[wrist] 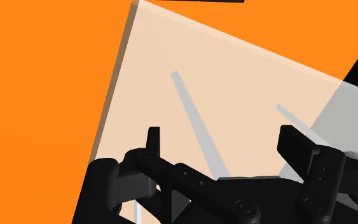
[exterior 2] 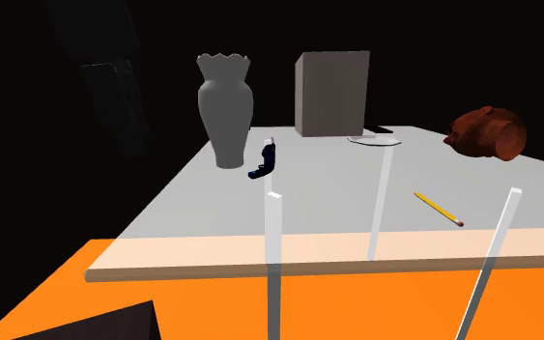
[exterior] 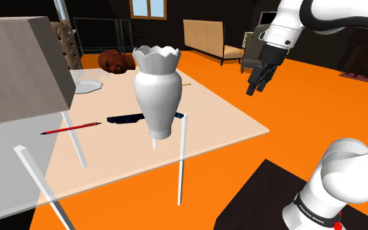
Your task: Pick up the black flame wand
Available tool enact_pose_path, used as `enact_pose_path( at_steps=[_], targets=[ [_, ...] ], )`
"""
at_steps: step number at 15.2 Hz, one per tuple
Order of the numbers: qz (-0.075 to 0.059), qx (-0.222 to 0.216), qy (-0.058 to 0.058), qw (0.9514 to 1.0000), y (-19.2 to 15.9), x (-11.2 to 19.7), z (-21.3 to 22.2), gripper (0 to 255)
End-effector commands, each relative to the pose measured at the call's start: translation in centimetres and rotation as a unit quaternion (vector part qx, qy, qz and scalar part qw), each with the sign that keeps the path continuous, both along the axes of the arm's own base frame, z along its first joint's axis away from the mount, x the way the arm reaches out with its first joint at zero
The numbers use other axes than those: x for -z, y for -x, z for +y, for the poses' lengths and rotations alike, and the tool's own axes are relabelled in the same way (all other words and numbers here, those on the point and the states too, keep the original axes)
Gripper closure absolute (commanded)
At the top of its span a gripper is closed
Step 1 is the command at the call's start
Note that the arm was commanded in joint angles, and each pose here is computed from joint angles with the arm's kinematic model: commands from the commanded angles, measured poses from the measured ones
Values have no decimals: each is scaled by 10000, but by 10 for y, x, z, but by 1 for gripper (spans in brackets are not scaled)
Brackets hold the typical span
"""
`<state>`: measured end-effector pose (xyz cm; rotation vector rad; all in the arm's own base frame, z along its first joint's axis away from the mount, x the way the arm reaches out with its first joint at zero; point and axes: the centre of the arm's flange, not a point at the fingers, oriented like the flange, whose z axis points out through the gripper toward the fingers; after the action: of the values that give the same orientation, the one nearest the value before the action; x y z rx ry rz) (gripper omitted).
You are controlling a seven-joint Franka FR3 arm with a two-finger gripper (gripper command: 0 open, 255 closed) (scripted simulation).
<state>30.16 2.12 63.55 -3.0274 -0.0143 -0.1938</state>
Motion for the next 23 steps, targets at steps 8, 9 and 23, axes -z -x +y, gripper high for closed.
enact_pose_path(
  at_steps=[8,9,23],
  targets=[
    [-9,-1273,71,9918,-91,18,22,0],
    [-11,-1454,81,9893,-104,20,27,0],
    [-29,-3906,217,9203,-252,57,140,0]
  ],
)
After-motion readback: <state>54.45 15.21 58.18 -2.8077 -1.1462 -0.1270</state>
